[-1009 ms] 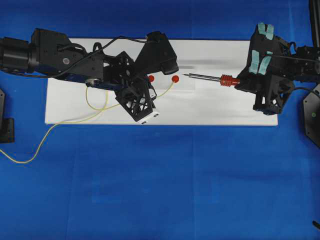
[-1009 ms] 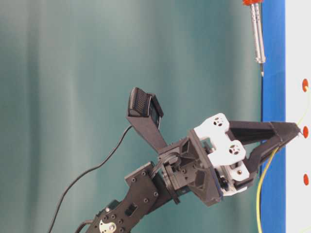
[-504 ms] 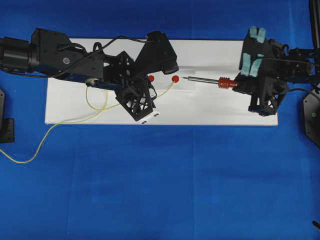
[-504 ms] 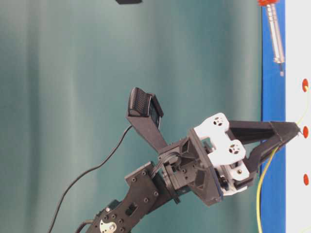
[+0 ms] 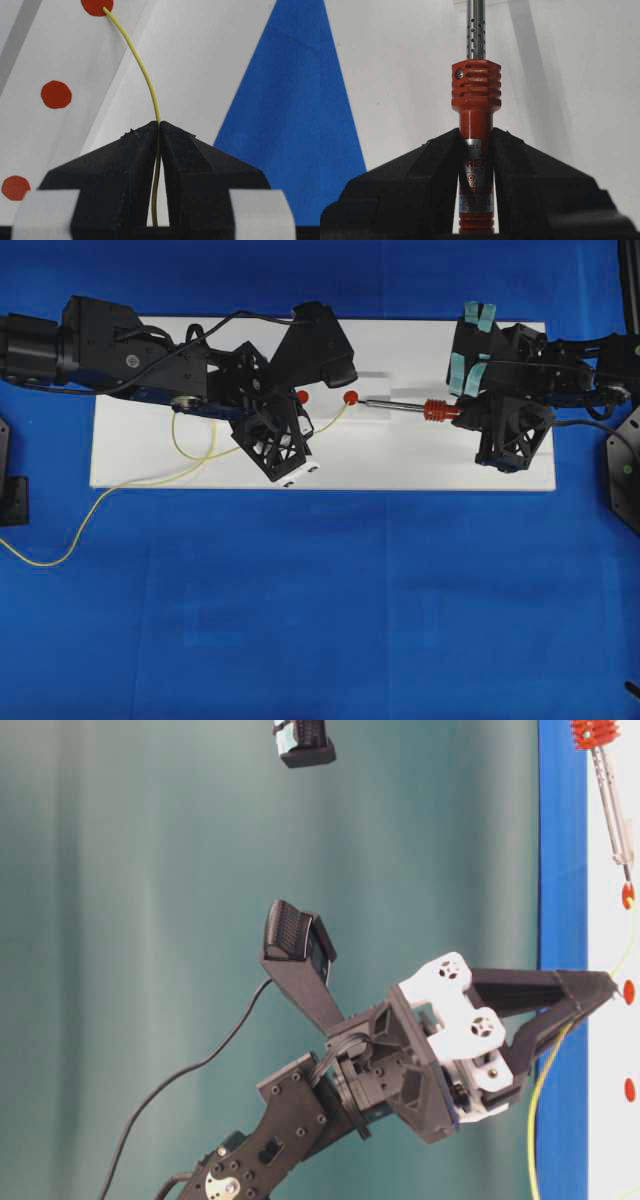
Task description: Touch the tip of the soldering iron to the tip of the solder at the mark.
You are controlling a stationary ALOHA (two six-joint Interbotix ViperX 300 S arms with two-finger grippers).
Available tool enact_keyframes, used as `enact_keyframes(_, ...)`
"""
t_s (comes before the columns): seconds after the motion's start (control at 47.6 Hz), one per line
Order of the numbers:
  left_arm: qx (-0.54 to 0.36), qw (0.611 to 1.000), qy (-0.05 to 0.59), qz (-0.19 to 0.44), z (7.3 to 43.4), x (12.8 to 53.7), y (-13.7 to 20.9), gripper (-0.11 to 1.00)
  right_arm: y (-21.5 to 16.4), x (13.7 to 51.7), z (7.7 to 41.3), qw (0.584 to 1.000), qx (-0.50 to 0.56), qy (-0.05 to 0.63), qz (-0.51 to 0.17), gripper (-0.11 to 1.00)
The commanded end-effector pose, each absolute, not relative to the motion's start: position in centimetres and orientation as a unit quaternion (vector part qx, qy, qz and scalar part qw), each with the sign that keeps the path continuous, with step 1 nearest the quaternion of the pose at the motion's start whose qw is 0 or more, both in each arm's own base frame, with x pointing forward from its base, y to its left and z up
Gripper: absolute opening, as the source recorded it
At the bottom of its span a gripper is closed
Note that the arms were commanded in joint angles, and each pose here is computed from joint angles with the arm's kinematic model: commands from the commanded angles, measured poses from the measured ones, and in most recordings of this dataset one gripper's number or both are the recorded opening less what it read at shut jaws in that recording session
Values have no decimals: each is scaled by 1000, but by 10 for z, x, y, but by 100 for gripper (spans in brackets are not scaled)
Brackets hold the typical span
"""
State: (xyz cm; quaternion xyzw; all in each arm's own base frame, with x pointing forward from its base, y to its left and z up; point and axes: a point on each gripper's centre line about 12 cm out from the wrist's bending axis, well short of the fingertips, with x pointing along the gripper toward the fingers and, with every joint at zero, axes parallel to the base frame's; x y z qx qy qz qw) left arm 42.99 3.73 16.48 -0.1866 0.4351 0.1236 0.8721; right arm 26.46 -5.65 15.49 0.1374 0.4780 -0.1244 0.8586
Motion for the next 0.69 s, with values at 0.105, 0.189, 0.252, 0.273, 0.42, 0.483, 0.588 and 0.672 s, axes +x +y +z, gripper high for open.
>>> enact_keyframes(0.105,-187,880,419,122,177,434,38,4,-59,272,165,870,135,458,-125,6)
enact_keyframes(0.189,-187,880,419,122,177,434,38,4,-59,273,166,871,135,455,-125,6)
enact_keyframes(0.252,-187,880,420,123,176,434,39,4,-59,273,165,871,135,455,-126,6)
enact_keyframes(0.273,-187,880,419,122,177,434,39,4,-59,273,165,872,134,455,-125,6)
enact_keyframes(0.42,-188,879,419,125,176,434,41,4,-59,274,165,871,135,456,-125,6)
enact_keyframes(0.483,-188,880,419,125,176,433,41,4,-60,275,164,870,136,456,-126,6)
enact_keyframes(0.588,-188,879,419,125,176,433,41,4,-60,275,164,870,135,457,-126,6)
enact_keyframes(0.672,-189,879,419,125,176,434,42,4,-60,275,164,870,135,457,-125,6)
